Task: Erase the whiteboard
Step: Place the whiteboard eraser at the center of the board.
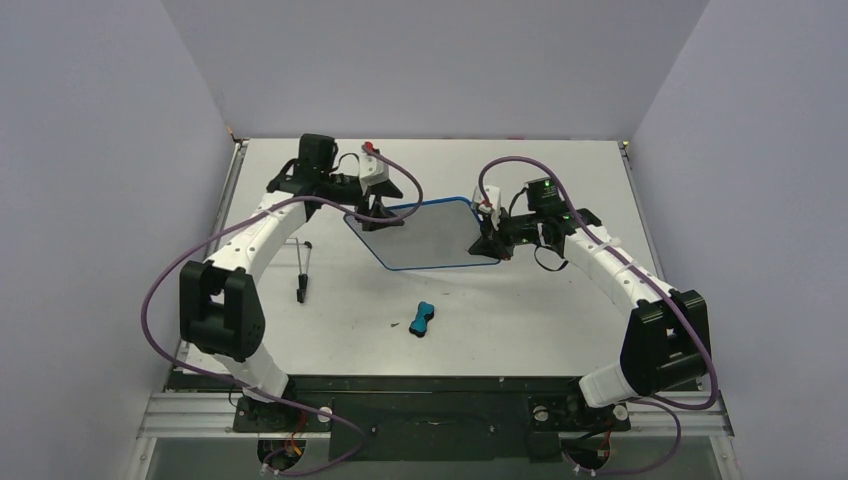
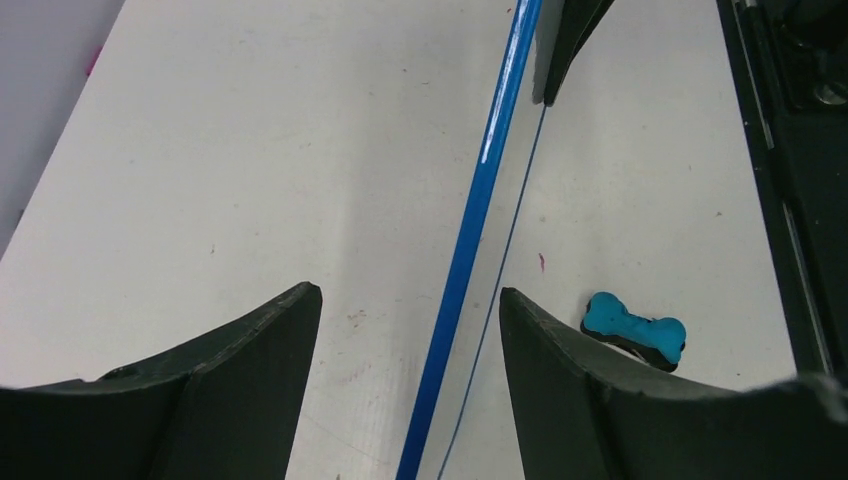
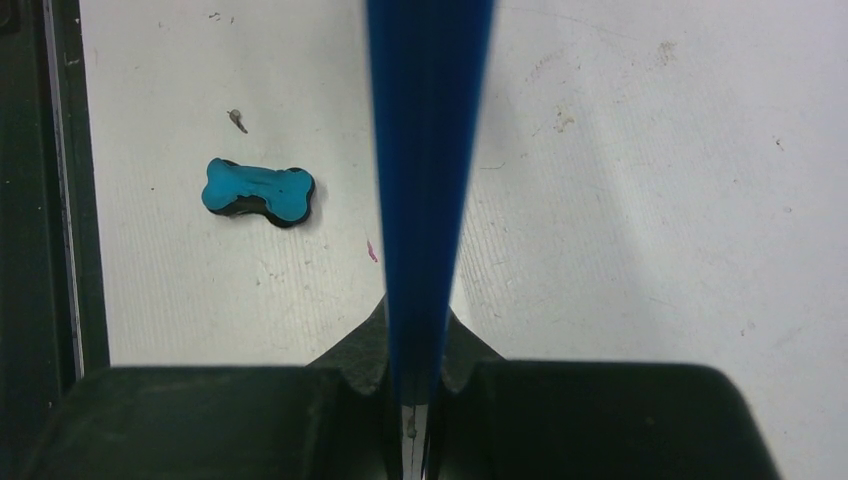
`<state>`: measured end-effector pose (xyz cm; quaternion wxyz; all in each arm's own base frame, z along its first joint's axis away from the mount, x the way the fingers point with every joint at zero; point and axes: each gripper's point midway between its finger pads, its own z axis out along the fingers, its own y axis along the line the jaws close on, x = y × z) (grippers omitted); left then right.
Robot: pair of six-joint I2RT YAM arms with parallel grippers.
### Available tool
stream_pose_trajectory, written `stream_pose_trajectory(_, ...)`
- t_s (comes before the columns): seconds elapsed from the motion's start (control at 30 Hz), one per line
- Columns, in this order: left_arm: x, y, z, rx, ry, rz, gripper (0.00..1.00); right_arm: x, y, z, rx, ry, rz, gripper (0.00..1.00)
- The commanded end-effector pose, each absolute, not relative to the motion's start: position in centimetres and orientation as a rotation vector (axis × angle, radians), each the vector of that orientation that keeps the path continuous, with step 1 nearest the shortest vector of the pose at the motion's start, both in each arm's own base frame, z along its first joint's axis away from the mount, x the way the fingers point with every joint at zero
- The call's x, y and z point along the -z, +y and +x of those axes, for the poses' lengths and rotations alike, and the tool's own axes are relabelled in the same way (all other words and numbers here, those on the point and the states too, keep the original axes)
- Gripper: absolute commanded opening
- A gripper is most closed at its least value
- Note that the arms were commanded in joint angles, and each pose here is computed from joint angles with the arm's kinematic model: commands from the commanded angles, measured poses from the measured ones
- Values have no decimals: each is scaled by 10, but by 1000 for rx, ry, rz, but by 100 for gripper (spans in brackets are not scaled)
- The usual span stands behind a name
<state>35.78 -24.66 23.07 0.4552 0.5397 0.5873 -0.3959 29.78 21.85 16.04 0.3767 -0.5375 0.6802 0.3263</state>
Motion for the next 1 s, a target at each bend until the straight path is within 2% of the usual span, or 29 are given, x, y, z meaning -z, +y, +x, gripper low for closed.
stream_pose_trajectory(0.0, -220, -254, 346, 911, 1454, 1522, 59, -136, 205, 282, -809, 1901, -1405, 0)
stream_pose_trajectory(0.03, -216, -255, 345, 901, 1454, 1540, 56, -135, 205, 282, -809, 1902, -1405, 0)
stream_pose_trajectory(0.1, -209, -256, 342, 890, 1466, 1564, 40, -135, 204, 282, -810, 1904, -1405, 0)
stream_pose_trajectory(0.13, -209, -255, 342, 885, 1467, 1565, 23, -135, 204, 283, -810, 1905, -1405, 0)
stream_pose_trajectory(0.2, -210, -255, 342, 875, 1458, 1567, 3, -134, 205, 282, -816, 1907, -1405, 0)
stream_pose_trajectory(0.23, -212, -254, 341, 870, 1451, 1566, 0, -134, 205, 282, -817, 1909, -1405, 0)
stream_pose_trajectory(0.4, -237, -255, 348, 934, 1495, 1436, 0, -133, 205, 285, -841, 1965, -1348, 0)
stream_pose_trajectory(0.47, -248, -255, 352, 1000, 1553, 1338, 0, -135, 205, 289, -878, 2003, -1302, 17)
stream_pose_trajectory(0.53, -251, -253, 352, 1016, 1576, 1304, 0, -142, 207, 291, -945, 2004, -1276, 44)
stream_pose_trajectory(0.57, -250, -251, 350, 1020, 1589, 1295, 0, -140, 205, 290, -972, 2028, -1261, 49)
stream_pose_trajectory(0.6, -249, -250, 351, 1015, 1592, 1291, 0, -144, 207, 292, -993, 2017, -1256, 59)
stream_pose_trajectory(0.67, -246, -247, 350, 1016, 1603, 1276, 0, -148, 205, 295, -1004, 2018, -1254, 70)
stream_pose_trajectory(0.73, -242, -243, 350, 1020, 1612, 1259, 0, -155, 200, 302, -983, 2008, -1253, 74)
stream_pose_trajectory(0.97, -249, -231, 363, 997, 1623, 1172, 0, -220, 146, 351, -819, 1873, -1112, 77)
